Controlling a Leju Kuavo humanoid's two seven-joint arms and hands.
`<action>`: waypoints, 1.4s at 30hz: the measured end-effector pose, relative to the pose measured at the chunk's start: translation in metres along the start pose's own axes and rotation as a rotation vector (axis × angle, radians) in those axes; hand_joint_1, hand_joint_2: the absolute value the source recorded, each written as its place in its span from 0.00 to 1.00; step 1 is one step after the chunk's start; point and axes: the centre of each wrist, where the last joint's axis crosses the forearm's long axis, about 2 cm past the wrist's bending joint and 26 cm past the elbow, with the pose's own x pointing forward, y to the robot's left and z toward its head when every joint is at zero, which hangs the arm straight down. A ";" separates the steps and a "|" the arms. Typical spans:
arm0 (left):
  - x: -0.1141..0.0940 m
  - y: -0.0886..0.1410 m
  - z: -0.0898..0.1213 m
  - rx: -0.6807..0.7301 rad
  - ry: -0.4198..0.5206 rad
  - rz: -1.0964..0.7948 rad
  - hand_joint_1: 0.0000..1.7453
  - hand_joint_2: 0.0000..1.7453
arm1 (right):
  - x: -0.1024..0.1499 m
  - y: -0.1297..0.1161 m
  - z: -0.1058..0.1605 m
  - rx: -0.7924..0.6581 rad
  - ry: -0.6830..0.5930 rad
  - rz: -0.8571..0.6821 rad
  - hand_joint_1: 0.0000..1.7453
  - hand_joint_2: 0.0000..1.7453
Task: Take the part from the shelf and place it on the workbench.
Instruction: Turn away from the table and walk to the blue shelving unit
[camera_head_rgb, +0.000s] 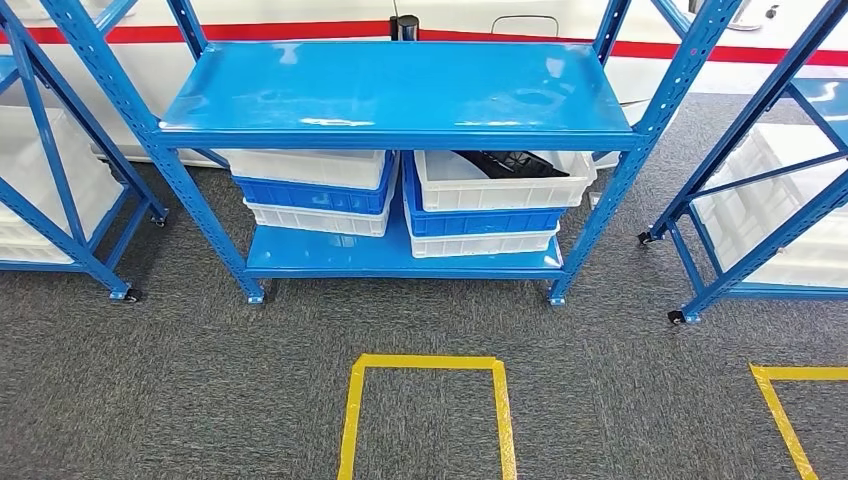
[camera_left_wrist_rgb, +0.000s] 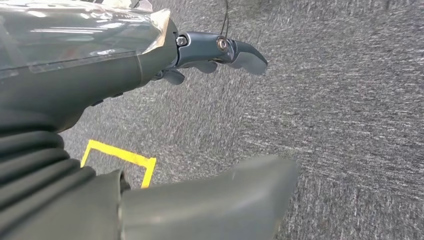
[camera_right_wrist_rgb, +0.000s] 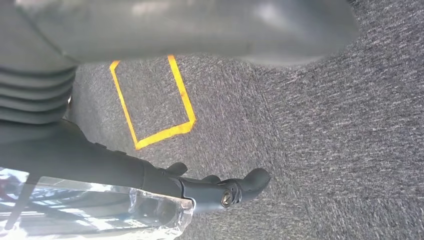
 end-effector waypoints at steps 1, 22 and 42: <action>0.000 0.000 0.000 0.000 0.002 0.006 0.00 1.00 | 0.000 0.000 0.000 0.000 0.000 0.001 0.00 0.50; -0.007 0.029 -0.017 -0.107 0.021 0.027 0.00 0.00 | -0.025 -0.014 -0.013 0.190 0.012 -0.069 0.00 0.00; -0.019 0.048 -0.023 -0.362 -0.018 -0.091 0.00 0.00 | -0.050 -0.030 -0.022 0.420 -0.039 -0.202 0.00 0.00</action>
